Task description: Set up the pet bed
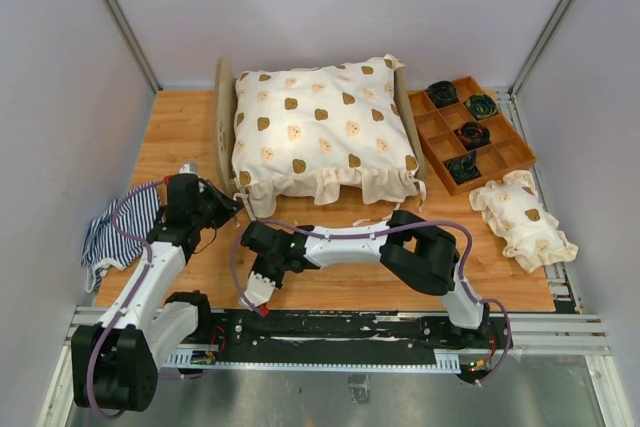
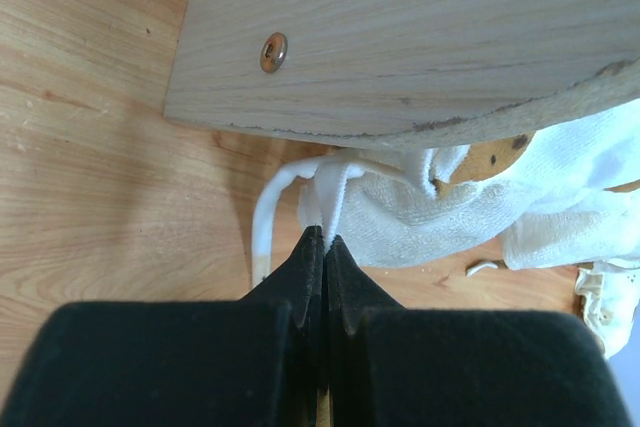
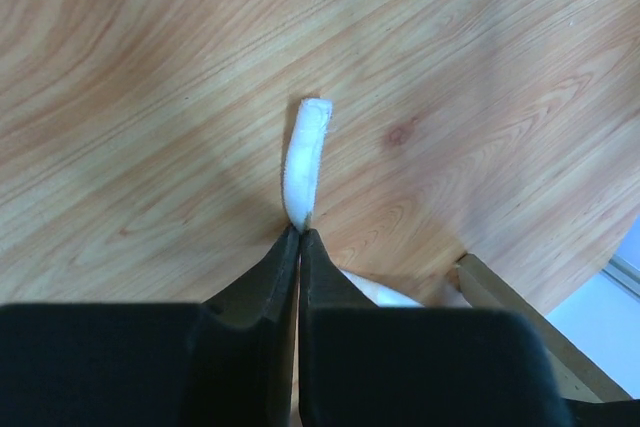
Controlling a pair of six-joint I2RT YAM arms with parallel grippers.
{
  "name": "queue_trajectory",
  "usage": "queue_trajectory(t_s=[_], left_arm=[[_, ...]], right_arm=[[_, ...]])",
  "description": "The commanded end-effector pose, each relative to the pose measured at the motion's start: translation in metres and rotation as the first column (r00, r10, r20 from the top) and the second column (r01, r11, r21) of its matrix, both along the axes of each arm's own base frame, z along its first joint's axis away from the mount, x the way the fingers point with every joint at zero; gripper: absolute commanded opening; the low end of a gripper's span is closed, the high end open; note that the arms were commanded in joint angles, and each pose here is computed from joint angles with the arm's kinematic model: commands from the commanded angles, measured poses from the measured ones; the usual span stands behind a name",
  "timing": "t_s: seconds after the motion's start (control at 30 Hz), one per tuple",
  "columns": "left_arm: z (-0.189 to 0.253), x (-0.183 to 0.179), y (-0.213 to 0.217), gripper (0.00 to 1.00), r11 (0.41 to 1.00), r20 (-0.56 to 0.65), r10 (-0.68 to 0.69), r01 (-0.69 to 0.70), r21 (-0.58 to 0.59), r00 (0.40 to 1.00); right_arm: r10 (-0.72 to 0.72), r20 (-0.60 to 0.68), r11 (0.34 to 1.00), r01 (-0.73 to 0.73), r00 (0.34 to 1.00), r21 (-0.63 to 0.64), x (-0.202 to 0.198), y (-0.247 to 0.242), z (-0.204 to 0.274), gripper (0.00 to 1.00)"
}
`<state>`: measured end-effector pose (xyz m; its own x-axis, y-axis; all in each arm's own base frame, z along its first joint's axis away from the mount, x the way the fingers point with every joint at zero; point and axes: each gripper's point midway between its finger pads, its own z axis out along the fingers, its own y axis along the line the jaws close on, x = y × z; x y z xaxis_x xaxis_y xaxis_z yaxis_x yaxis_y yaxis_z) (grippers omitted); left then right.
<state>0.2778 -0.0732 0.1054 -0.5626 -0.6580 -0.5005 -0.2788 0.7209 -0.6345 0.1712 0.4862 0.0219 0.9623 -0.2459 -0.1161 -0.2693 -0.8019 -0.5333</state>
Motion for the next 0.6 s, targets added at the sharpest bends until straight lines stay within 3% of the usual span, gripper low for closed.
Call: queue_trajectory(t_s=[0.0,0.2,0.37,0.43,0.57], left_arm=[[-0.001,0.002,0.003,0.0,1.0,0.008,-0.001,0.001,0.005,1.0],[-0.009,0.001,0.01,0.0,0.999,-0.018,0.043,-0.042,0.015,0.999],[-0.022,-0.005,0.014,0.0,0.998,-0.045,0.069,-0.068,0.017,0.997],[-0.027,-0.006,0.018,0.0,0.996,-0.055,0.089,-0.088,0.029,0.994],[-0.03,-0.01,0.021,0.0,0.992,-0.061,0.126,-0.125,0.024,0.99]], right_arm=[[0.032,-0.023,0.992,-0.034,0.999,-0.118,-0.011,-0.021,-0.02,0.0],[-0.076,-0.186,0.997,0.079,0.98,0.01,-0.011,-0.014,0.016,0.0],[-0.152,-0.437,0.948,0.256,0.886,0.19,-0.015,-0.015,0.054,0.0],[-0.16,-0.512,0.914,0.323,0.844,0.247,-0.013,-0.016,0.063,0.0],[-0.214,-0.639,0.76,0.537,0.739,0.367,0.014,-0.008,0.089,0.0]])
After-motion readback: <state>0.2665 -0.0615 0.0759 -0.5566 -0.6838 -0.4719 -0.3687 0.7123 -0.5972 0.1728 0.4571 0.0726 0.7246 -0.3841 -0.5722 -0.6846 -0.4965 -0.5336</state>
